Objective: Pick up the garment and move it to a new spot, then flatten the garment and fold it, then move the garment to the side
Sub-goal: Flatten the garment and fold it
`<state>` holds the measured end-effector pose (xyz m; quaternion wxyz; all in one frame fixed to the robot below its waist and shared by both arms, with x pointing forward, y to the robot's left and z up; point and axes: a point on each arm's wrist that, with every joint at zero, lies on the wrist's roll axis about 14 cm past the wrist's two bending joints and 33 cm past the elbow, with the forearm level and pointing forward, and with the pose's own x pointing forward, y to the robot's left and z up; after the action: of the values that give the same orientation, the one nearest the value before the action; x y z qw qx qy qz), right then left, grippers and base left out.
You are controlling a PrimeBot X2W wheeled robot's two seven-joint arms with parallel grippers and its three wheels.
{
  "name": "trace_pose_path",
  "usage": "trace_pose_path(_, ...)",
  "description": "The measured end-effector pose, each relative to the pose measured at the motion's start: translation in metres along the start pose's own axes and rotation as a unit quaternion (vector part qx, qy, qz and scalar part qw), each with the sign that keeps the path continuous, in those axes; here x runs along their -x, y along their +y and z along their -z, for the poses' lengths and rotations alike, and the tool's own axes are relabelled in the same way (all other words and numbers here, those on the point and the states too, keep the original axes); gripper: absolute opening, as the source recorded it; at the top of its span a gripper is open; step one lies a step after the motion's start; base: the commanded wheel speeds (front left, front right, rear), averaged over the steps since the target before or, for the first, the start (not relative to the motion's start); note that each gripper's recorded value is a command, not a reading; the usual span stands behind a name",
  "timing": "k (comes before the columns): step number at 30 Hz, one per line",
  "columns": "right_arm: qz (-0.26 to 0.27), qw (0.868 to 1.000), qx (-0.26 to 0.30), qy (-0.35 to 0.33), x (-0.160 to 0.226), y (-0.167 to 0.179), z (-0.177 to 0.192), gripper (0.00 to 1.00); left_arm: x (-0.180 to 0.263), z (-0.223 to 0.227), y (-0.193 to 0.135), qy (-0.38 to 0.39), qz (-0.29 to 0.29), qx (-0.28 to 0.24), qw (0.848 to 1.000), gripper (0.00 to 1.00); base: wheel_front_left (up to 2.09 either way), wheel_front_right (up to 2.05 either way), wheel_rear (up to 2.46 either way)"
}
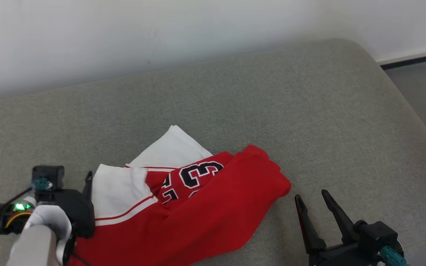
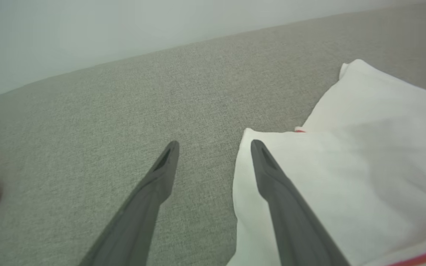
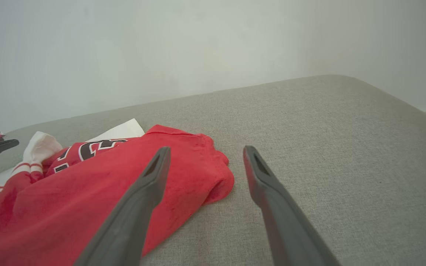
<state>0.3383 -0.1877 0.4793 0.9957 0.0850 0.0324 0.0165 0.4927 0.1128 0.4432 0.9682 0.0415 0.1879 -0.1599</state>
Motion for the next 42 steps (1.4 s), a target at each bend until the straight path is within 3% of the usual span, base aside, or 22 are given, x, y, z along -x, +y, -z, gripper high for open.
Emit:
trace_pose_path(7, 0.037, 0.999, -0.003, 0.017, 0.005, -0.021, 0.012, 1.00, -0.030, 0.015, -0.012, 0.060, 0.028, -0.031, 0.997, 1.00, 0.00, 0.00, 0.00)
trace_pose_path(15, 0.055, 0.998, -0.002, 0.028, 0.007, -0.030, 0.020, 1.00, -0.041, 0.034, -0.027, 0.118, 0.054, -0.029, 0.991, 1.00, 0.00, 0.00, 0.00)
trace_pose_path(16, 0.053, 0.998, -0.002, 0.026, 0.006, -0.029, 0.019, 1.00, -0.039, 0.037, -0.026, 0.127, 0.051, -0.027, 0.990, 0.31, 0.00, 0.00, 0.00)
trace_pose_path(17, 0.051, 0.998, -0.002, 0.025, 0.006, -0.028, 0.018, 1.00, -0.037, 0.039, -0.025, 0.134, 0.046, -0.025, 0.990, 0.00, 0.00, 0.00, 0.00)
trace_pose_path(23, 0.045, 0.999, 0.002, 0.024, 0.003, -0.025, 0.017, 1.00, -0.038, 0.028, -0.025, 0.107, 0.038, -0.014, 0.993, 0.00, 0.00, 0.00, 0.00)
trace_pose_path(29, 0.046, 0.999, 0.004, 0.029, 0.001, -0.026, 0.019, 1.00, -0.052, -0.024, -0.007, -0.018, -0.007, 0.003, 1.000, 0.00, 0.00, 0.00, 0.00)
trace_pose_path(35, 0.047, 0.998, 0.010, 0.034, -0.001, -0.029, 0.021, 1.00, -0.062, -0.077, 0.015, -0.131, -0.050, -0.005, 0.990, 0.00, 0.00, 0.00, 0.00)
trace_pose_path(39, 0.045, 0.998, 0.013, 0.040, -0.004, -0.028, 0.023, 1.00, -0.069, -0.092, 0.041, -0.155, -0.085, -0.011, 0.984, 0.00, 0.00, 0.00, 0.00)
trace_pose_path(42, 0.044, 0.998, 0.016, 0.046, -0.006, -0.028, 0.025, 1.00, -0.077, -0.082, 0.062, -0.132, -0.113, -0.014, 0.985, 0.00, 0.00, 0.00, 0.00)
